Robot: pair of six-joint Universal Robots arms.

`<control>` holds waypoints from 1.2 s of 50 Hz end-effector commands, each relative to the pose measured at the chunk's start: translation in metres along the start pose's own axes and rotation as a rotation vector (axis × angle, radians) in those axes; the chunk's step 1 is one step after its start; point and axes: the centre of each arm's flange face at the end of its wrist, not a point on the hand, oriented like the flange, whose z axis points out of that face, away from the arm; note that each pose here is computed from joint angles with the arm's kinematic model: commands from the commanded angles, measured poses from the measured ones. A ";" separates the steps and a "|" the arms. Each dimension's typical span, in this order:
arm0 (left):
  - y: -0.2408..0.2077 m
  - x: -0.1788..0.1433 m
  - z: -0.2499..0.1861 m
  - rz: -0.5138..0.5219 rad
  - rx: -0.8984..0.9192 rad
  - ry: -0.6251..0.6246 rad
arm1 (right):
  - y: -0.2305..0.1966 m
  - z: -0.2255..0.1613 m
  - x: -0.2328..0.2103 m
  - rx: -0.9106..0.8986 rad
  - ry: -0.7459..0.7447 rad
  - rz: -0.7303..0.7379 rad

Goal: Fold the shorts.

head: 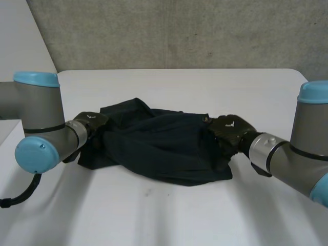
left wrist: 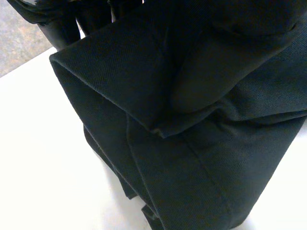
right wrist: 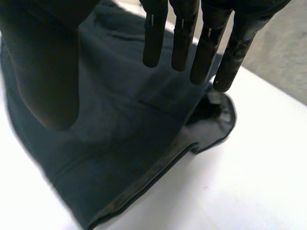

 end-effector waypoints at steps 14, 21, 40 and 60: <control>-0.008 -0.004 0.015 0.003 0.031 -0.018 | 0.046 0.002 -0.015 -0.132 0.020 0.040; -0.006 0.001 0.014 -0.005 0.023 -0.005 | 0.050 0.011 -0.014 -0.088 0.045 0.026; -0.015 -0.006 -0.093 -0.024 0.108 0.005 | 0.033 0.017 0.013 -0.006 0.232 0.193; 0.036 0.021 -0.132 0.002 0.255 0.054 | 0.032 0.018 0.015 -0.008 0.242 0.212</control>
